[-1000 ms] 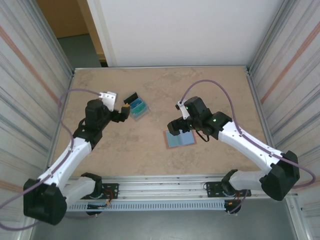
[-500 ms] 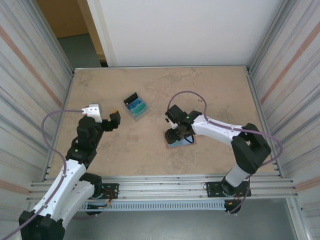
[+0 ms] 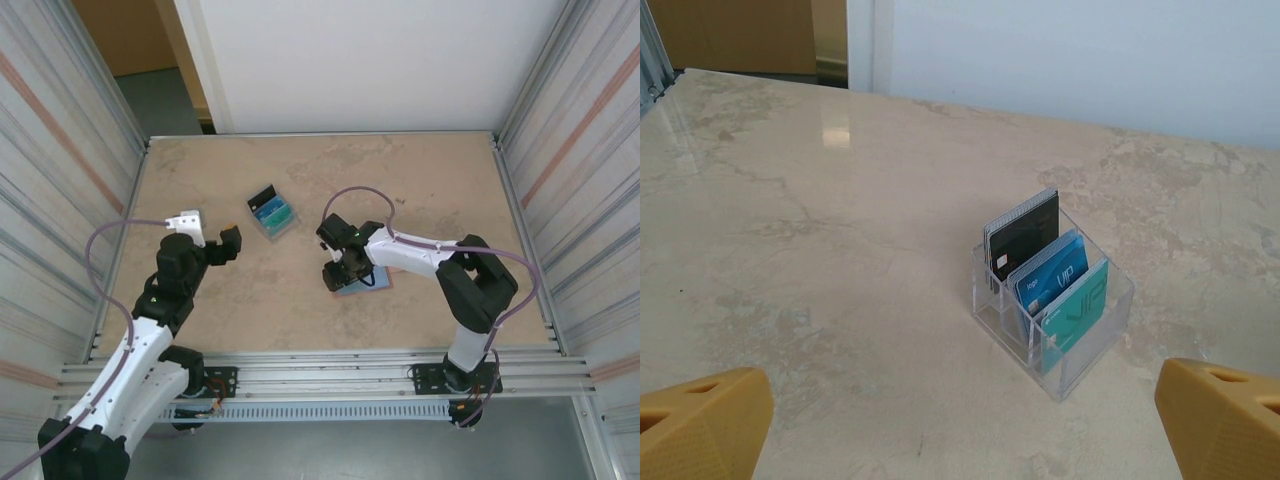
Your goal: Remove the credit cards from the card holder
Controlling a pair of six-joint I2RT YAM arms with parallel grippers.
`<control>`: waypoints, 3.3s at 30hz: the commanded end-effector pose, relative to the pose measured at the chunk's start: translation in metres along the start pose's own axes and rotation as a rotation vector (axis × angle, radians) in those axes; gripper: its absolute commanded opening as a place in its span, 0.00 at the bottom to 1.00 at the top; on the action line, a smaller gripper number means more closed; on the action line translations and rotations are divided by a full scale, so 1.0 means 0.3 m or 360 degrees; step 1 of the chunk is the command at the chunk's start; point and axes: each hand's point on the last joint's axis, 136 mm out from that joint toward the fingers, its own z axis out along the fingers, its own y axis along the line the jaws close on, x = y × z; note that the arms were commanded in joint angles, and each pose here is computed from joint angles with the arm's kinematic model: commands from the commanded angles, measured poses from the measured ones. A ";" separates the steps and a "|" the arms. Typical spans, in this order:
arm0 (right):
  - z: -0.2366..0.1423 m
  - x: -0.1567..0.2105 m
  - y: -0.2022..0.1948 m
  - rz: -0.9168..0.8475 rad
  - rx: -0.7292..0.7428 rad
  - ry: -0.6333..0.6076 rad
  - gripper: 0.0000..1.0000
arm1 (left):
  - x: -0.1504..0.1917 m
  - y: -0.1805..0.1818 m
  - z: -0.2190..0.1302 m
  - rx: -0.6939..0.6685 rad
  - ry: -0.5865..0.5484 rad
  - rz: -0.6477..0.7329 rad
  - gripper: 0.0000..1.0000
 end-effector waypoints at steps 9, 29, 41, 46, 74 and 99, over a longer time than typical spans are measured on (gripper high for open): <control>0.035 0.041 -0.017 0.0002 0.0107 0.0093 0.60 | -0.003 0.012 0.008 -0.0030 0.0024 -0.0036 0.99; 0.064 0.061 -0.051 0.0014 0.0189 0.0116 0.53 | -0.012 -0.002 0.002 0.0007 0.0022 -0.0021 0.99; 0.091 0.090 -0.043 0.0013 0.0163 0.0152 0.44 | -0.028 -0.023 -0.007 0.0057 0.0025 -0.0016 0.99; 0.076 0.074 -0.050 0.0027 0.0172 0.0115 0.32 | -0.040 -0.035 -0.011 0.0089 0.0019 -0.0016 0.99; -0.068 -0.008 -0.237 0.0284 0.0353 -0.0116 0.36 | -0.124 -0.100 -0.054 0.0207 -0.0057 0.0018 0.99; -0.058 0.092 -0.469 0.0689 0.0426 -0.0065 0.36 | -0.085 -0.231 -0.011 0.0246 0.0020 0.0208 0.99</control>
